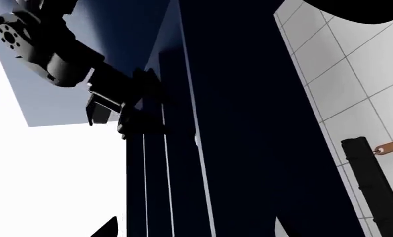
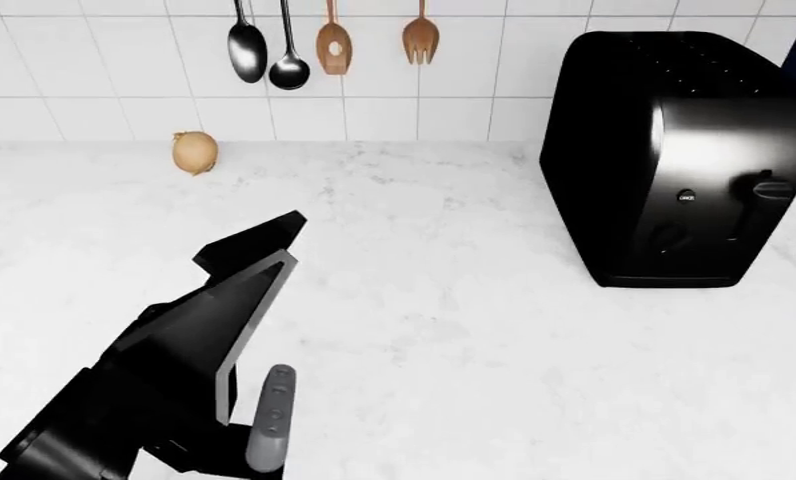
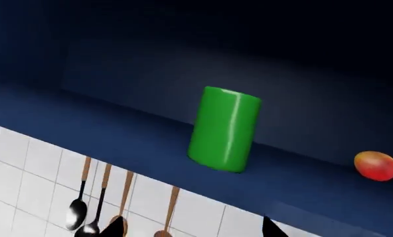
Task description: A wet mug is on the counter and needs to be dried. Pick it up and place it upside down in the open cabinet.
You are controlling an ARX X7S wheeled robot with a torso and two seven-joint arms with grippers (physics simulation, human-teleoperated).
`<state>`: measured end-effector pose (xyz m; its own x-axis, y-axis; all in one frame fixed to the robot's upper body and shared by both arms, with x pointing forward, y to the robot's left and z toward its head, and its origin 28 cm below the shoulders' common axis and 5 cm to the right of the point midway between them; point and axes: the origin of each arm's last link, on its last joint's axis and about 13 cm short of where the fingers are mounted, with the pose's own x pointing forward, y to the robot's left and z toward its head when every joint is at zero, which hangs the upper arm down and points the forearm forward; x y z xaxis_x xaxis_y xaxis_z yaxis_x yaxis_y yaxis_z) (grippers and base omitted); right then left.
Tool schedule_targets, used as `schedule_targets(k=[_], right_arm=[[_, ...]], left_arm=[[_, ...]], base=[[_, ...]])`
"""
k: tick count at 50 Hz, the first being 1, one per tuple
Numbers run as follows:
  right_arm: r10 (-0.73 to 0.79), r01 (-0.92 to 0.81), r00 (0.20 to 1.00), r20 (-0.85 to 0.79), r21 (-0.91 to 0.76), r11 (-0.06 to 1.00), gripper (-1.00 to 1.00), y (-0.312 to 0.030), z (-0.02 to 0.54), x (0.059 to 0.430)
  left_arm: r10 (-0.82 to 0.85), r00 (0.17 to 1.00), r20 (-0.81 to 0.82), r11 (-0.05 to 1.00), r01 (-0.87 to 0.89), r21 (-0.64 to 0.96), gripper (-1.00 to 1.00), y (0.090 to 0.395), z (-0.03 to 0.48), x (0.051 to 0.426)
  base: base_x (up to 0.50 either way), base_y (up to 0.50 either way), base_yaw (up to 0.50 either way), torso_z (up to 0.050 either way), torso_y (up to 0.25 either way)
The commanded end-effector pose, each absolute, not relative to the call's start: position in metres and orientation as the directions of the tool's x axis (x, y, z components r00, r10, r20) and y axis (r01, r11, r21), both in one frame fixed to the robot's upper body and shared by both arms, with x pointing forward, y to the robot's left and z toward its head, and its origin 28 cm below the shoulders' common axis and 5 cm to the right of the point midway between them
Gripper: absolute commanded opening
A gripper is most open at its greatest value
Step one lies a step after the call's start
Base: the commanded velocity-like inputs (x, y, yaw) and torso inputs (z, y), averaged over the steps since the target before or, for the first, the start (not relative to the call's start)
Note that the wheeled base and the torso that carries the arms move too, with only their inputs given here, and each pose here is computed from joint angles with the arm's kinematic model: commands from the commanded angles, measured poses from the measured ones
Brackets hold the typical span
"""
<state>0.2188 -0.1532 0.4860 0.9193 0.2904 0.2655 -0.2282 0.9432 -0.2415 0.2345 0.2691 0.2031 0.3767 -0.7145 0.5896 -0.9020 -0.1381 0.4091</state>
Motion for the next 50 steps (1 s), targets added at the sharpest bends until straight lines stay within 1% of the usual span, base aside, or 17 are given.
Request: schedule_targets(k=[1,13,20,26,38,41,44,47,49,50], right_arm=[[0.381,-0.299,0.894,0.236,-0.319,0.899,1.00,-0.161,0.459,0.190],[0.414,-0.345,0.897,0.157,-0.337,0.876,1.00,-0.169,0.417,0.195],[0.419,-0.362,0.903,0.099,-0.351,0.864,1.00,-0.168,0.388,0.207],[0.413,-0.370,0.908,0.064,-0.339,0.865,1.00,-0.170,0.373,0.210],[0.403,-0.374,0.915,0.030,-0.311,0.874,1.00,-0.173,0.352,0.212],[0.400,-0.374,0.916,0.024,-0.307,0.875,1.00,-0.175,0.349,0.212],[0.394,-0.371,0.919,0.019,-0.301,0.879,1.00,-0.176,0.345,0.213],[0.381,-0.357,0.924,0.026,-0.296,0.886,1.00,-0.180,0.344,0.212],[0.373,-0.349,0.927,0.030,-0.292,0.891,1.00,-0.183,0.344,0.212],[0.369,-0.346,0.929,0.026,-0.289,0.892,1.00,-0.184,0.341,0.212]], left_arm=[[-0.709,0.378,0.595,-0.140,-0.903,0.407,1.00,0.270,0.205,0.233],[-0.689,0.389,0.611,-0.132,-0.897,0.422,1.00,0.270,0.206,0.232],[-0.676,0.390,0.625,-0.124,-0.896,0.425,1.00,0.269,0.206,0.231],[-0.609,0.401,0.684,-0.074,-0.887,0.455,1.00,0.270,0.217,0.226],[-0.517,0.423,0.744,0.010,-0.866,0.499,1.00,0.270,0.232,0.220],[-0.485,0.441,0.755,0.049,-0.848,0.527,1.00,0.269,0.236,0.219],[-0.435,0.483,0.760,0.123,-0.804,0.581,1.00,0.268,0.241,0.219],[-0.388,0.515,0.764,0.174,-0.773,0.610,1.00,0.269,0.247,0.219],[-0.347,0.550,0.759,0.215,-0.742,0.635,1.00,0.269,0.250,0.219],[-0.320,0.584,0.746,0.236,-0.713,0.660,1.00,0.269,0.251,0.220]], base=[[0.00,0.00,0.00,0.000,0.000],[0.00,0.00,0.00,0.000,0.000],[0.00,0.00,0.00,0.000,0.000],[0.00,0.00,0.00,0.000,0.000],[0.00,0.00,0.00,0.000,0.000],[0.00,0.00,0.00,0.000,0.000],[0.00,0.00,0.00,0.000,0.000],[0.00,0.00,0.00,0.000,0.000],[0.00,0.00,0.00,0.000,0.000],[0.00,0.00,0.00,0.000,0.000]])
